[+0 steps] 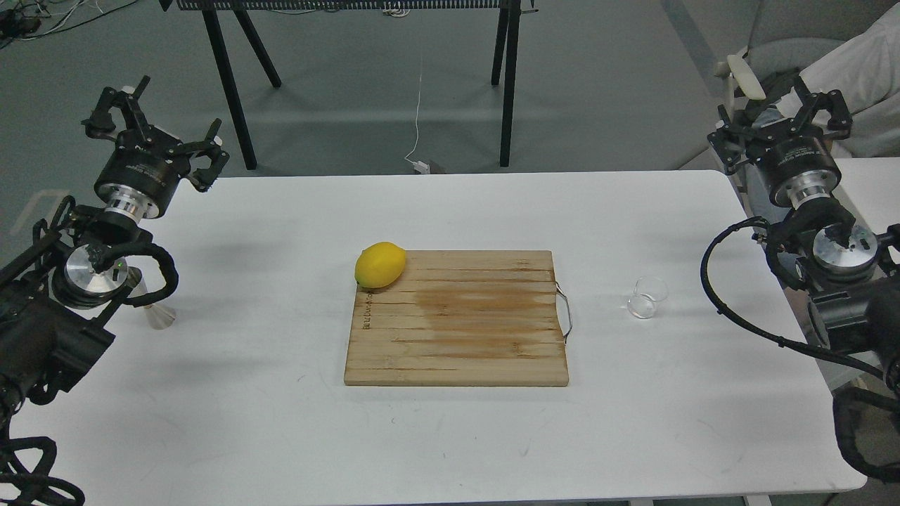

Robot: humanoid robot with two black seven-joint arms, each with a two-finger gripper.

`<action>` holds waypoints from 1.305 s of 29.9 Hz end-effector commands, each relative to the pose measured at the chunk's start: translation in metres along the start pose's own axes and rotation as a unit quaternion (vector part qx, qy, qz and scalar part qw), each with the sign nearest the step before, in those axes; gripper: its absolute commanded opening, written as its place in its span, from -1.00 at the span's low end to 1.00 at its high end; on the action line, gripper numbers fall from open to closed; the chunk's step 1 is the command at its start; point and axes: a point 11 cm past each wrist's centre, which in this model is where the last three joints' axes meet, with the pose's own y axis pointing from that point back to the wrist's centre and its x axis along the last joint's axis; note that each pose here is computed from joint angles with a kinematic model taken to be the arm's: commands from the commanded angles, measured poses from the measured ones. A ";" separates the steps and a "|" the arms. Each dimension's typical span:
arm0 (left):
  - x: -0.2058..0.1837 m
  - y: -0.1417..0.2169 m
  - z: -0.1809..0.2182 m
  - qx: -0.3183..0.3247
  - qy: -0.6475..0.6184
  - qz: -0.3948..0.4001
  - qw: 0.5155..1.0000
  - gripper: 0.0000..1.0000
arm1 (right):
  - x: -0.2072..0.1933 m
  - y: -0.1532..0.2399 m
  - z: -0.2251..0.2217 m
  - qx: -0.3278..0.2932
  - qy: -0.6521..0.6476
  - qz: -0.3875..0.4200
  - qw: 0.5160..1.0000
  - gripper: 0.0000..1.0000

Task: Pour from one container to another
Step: 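Lower the left gripper toward the metal jigger near the board edge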

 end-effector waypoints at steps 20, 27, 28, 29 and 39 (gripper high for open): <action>-0.069 0.038 0.031 0.102 -0.179 -0.161 0.965 0.97 | 0.034 0.022 0.008 -0.009 0.001 0.035 0.999 1.00; -0.100 0.071 0.033 0.133 -0.390 -0.211 0.886 0.87 | 0.042 0.028 0.011 -0.013 0.001 0.044 0.999 1.00; -0.103 0.076 0.031 0.131 -0.419 -0.216 0.872 0.87 | 0.042 0.028 0.011 -0.013 0.001 0.044 0.999 1.00; -0.102 0.084 0.028 0.131 -0.452 -0.214 0.856 0.87 | 0.042 0.028 0.012 -0.013 0.000 0.044 0.999 1.00; -0.039 0.165 0.012 0.176 -0.716 -0.173 0.653 0.87 | 0.050 0.034 0.013 -0.015 0.001 0.053 0.999 1.00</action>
